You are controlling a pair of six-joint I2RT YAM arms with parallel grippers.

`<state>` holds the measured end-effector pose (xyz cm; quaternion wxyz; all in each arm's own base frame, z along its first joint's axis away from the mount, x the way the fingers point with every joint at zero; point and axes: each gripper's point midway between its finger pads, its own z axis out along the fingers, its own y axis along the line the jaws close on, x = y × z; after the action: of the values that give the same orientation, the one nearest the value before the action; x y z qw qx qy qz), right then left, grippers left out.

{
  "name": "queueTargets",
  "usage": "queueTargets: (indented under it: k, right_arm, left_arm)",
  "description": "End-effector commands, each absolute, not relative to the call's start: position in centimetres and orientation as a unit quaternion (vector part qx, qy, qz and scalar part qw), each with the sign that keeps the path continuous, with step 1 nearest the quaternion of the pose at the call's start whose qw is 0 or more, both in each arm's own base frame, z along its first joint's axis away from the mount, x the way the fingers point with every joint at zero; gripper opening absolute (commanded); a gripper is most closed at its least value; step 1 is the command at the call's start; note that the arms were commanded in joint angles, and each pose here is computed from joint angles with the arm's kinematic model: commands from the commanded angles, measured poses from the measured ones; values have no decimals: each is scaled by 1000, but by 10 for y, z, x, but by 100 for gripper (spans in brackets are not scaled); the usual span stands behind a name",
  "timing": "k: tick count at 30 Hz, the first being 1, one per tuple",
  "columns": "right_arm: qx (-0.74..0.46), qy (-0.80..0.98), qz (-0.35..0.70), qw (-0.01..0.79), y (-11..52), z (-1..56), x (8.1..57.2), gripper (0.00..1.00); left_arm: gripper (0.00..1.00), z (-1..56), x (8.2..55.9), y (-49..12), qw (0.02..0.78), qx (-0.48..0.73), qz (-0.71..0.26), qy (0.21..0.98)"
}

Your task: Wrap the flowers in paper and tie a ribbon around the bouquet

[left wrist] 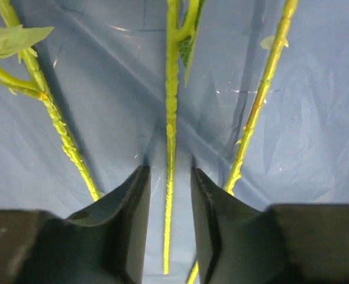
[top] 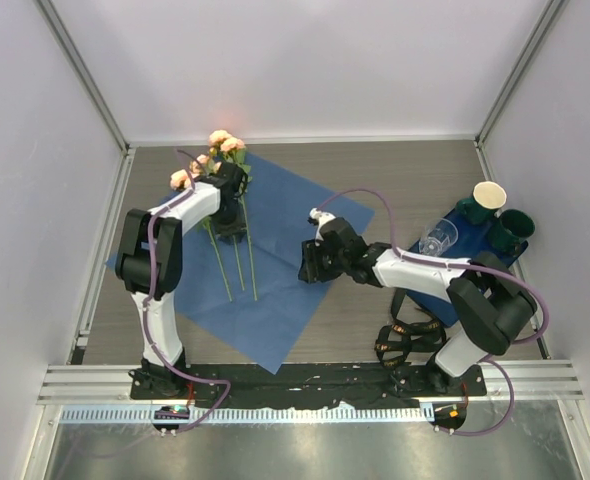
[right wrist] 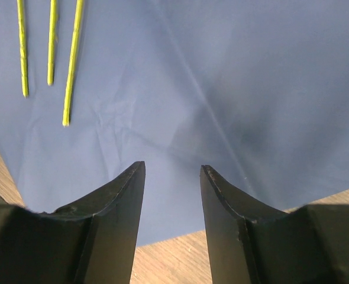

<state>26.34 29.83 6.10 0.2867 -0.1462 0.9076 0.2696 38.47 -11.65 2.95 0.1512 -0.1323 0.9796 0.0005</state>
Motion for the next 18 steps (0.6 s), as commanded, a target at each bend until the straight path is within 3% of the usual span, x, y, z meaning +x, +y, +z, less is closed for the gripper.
queueTargets:
  k: [1, 4, 8, 11, 18]
  right_arm:
    - [-267, 875, 245, 321, 315, 82, 251, 49]
    - [-417, 811, 211, 351, 329, 90, 202, 52]
    - [-516, 741, 178, 390, 342, 103, 147, 58]
    - [-562, 705, 147, 407, 344, 93, 113, 59]
    - [-576, 675, 235, 397, 377, 81, 74, 58]
  left_arm:
    - [45, 63, 389, -126, 187, -132, -37, 973]
    - [57, 95, 380, -132, 205, -127, -68, 968]
    - [68, 129, 340, -136, 211, -134, -128, 960]
    - [71, 155, 311, -141, 232, -166, -198, 938]
    - [72, 124, 245, -146, 191, -229, -272, 915]
